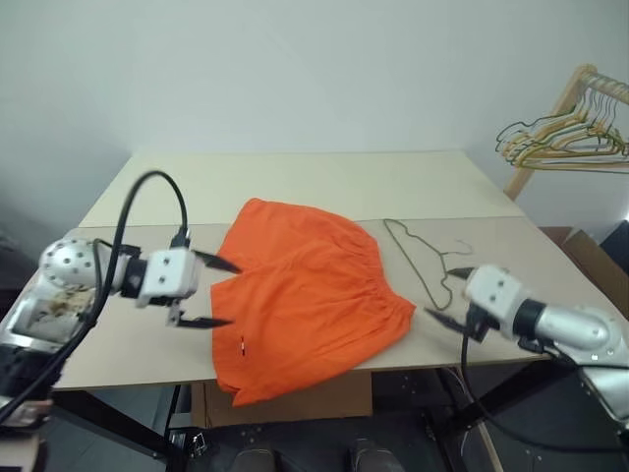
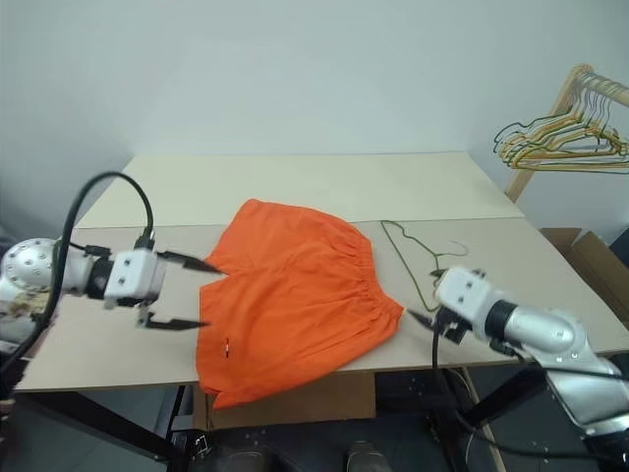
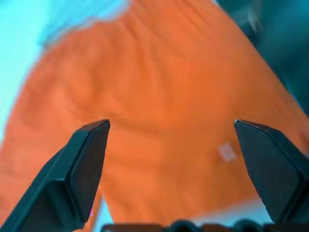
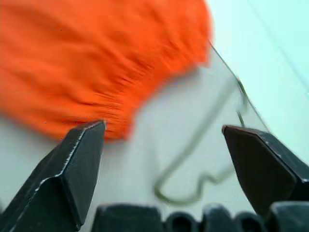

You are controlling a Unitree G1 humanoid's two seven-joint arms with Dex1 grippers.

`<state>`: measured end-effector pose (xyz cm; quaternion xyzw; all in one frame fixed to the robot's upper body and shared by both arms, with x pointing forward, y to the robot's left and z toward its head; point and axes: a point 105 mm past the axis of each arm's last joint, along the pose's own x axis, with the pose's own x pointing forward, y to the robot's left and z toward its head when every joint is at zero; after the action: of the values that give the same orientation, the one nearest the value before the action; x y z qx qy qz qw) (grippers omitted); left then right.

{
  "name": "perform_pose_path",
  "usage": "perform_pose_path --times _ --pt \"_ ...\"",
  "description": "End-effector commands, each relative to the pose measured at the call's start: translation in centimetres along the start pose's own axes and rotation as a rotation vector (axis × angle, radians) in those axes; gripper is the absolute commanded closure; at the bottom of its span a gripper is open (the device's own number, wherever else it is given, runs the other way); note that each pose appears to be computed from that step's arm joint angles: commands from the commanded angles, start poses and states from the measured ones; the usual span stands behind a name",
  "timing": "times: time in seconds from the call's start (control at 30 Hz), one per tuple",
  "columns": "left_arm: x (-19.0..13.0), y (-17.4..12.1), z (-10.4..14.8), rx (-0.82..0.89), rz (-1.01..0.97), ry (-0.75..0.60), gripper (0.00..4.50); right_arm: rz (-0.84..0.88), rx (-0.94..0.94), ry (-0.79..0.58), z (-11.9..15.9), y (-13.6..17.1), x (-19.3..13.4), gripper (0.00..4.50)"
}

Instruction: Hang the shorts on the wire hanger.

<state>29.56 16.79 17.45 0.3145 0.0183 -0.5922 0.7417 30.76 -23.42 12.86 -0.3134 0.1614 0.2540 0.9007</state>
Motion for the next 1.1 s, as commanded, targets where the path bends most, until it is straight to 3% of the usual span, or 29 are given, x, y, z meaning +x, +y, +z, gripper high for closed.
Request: perform_pose_path --times 0.03,0.13,0.47,0.57,0.77,0.93,1.1 --pt "0.7 2.1 2.7 -0.062 0.121 -0.123 0.01 -0.124 0.183 0.234 -3.0 -2.4 1.0 0.0" --pt "2.4 2.8 4.0 -0.111 0.157 -0.205 0.01 -0.184 0.33 0.397 -5.2 -3.9 2.9 0.0" --pt "3.0 2.8 4.4 -0.112 0.146 -0.215 0.01 -0.127 0.45 0.527 -7.0 -3.9 6.1 0.0" --pt "3.0 2.7 4.4 -0.111 0.15 -0.211 0.0 -0.069 0.516 0.556 -7.3 -3.0 6.3 0.59" --pt "2.8 2.6 4.4 -0.102 0.154 -0.208 0.0 -0.06 0.71 0.616 -8.2 -2.2 6.0 2.65" --pt "3.0 2.6 4.4 -0.106 0.14 -0.204 0.0 -0.11 0.736 0.608 -8.2 -2.7 5.8 4.33" --pt "3.9 3.0 4.8 -0.119 0.124 -0.219 0.0 -0.295 0.563 0.524 -6.9 -5.5 5.4 4.46"
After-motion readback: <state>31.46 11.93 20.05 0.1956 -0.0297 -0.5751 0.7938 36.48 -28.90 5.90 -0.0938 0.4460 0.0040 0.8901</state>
